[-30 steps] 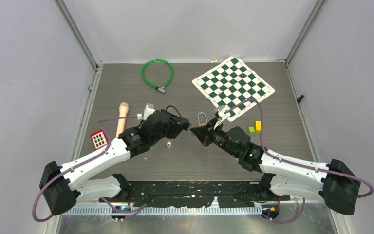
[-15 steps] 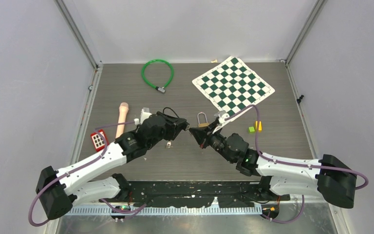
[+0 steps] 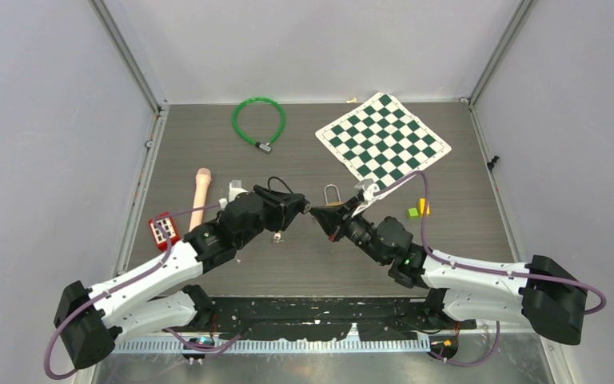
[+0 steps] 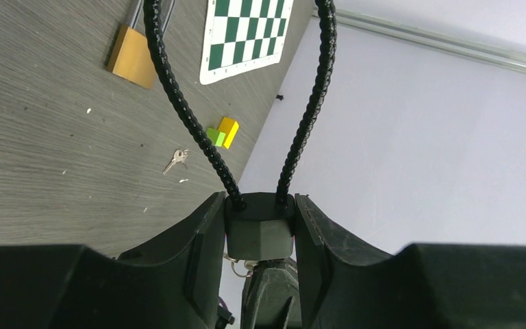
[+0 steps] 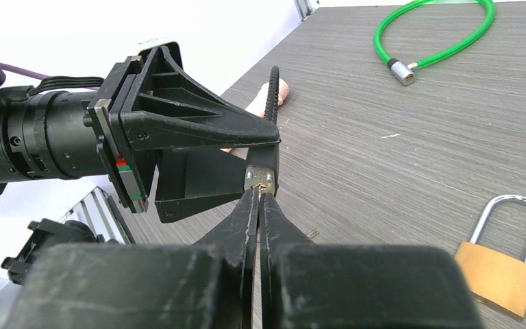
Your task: Unlock with the key
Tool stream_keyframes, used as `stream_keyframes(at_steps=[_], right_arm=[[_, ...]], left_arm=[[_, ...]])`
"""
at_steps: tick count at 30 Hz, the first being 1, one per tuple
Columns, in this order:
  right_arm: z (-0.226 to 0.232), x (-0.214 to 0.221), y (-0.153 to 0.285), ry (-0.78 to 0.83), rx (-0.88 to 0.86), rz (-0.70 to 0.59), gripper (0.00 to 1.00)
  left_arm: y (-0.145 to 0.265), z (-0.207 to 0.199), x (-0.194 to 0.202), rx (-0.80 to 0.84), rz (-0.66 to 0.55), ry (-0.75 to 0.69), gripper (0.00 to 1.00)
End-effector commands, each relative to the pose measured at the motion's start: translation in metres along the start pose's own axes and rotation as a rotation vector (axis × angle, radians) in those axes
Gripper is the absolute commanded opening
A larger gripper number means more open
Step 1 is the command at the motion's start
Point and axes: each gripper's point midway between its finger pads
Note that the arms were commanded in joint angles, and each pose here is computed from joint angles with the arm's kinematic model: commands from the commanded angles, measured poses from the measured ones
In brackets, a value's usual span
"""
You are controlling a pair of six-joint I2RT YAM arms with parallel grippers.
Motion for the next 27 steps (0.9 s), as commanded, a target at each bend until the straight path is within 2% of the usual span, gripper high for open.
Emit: stream_keyframes(at_steps=[1, 10, 14, 17, 23, 27], right_arm=[[0.008, -0.019, -0.008, 0.023, -0.034, -0.069, 0.05], [0.011, -0.001, -0.018, 0.282, -0.109, -0.052, 0.05], [0.007, 0.002, -0.024, 0.301, -0.092, -0.056, 0.05], [0.005, 0.002, -0.028, 0.210, -0.075, -0.066, 0.05], [-0.016, -0.005, -0.031, -0.105, -0.004, -0.106, 0.05], [-0.028, -0.013, -0.032, -0.217, -0.009, -0.150, 0.05]], left_arm=[[0.009, -0.023, 0.020, 0.083, 0.114, 0.030, 0.00], [0.002, -0.020, 0.030, 0.013, 0.155, 0.012, 0.00], [-0.006, -0.027, 0.037, 0.034, 0.188, 0.033, 0.00], [-0.011, -0.041, 0.040, 0.097, 0.214, 0.052, 0.00], [-0.015, -0.043, 0.042, 0.131, 0.229, 0.051, 0.00], [-0.013, -0.046, 0.044, 0.151, 0.247, 0.052, 0.00]])
Point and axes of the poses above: each gripper's point midway between its finger pads, its own y axis back along the fingers, its own z axis along the line the jaws close on, x = y × z, and after that the axes turned 2 degrees about -y, right-handed
